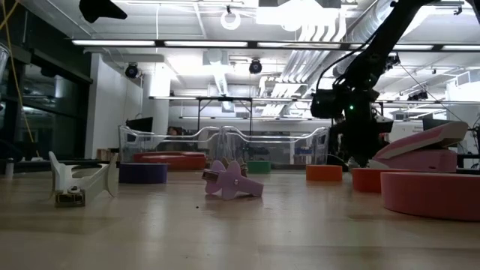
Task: Pick and place Stapler, Stapler remover, tape
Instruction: Put the blue stapler remover into the bottom transparent bin
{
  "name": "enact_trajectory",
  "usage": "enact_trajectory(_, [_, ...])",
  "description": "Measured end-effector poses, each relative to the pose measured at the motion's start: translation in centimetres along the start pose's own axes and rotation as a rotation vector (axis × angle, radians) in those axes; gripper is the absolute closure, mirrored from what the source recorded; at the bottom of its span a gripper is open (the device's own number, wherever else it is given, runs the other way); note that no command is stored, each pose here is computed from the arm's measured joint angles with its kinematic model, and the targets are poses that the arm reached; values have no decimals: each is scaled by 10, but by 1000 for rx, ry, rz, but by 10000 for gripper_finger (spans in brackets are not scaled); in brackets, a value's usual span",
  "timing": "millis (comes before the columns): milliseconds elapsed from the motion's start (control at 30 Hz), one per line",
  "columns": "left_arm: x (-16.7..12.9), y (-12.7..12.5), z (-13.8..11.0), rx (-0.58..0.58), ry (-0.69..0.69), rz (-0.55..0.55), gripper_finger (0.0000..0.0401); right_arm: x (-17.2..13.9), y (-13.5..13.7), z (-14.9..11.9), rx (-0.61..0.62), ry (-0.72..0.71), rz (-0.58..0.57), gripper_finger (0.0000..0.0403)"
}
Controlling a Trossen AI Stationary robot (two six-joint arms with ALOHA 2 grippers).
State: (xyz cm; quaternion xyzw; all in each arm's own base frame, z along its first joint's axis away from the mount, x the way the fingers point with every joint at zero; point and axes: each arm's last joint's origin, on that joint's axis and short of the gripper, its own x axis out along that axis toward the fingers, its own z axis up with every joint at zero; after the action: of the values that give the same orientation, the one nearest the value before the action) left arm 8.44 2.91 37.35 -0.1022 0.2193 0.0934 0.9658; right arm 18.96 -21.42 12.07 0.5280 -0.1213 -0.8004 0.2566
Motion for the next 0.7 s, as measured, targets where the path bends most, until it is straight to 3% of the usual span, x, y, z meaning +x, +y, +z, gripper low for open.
enact_trajectory(233, [0,0,0,0,0,-1,91,-6,-7,-8,-107,71,-39,403])
enact_trajectory(500, [0,0,0,0,1,-2,91,-41,-29,-12,-389,120,-102,403])
enact_trajectory(600, [0,0,0,0,1,-2,91,-60,-31,-2,-422,76,-55,403])
enact_trajectory(700, [0,0,0,3,1,-2,91,-72,-23,10,-362,19,43,403])
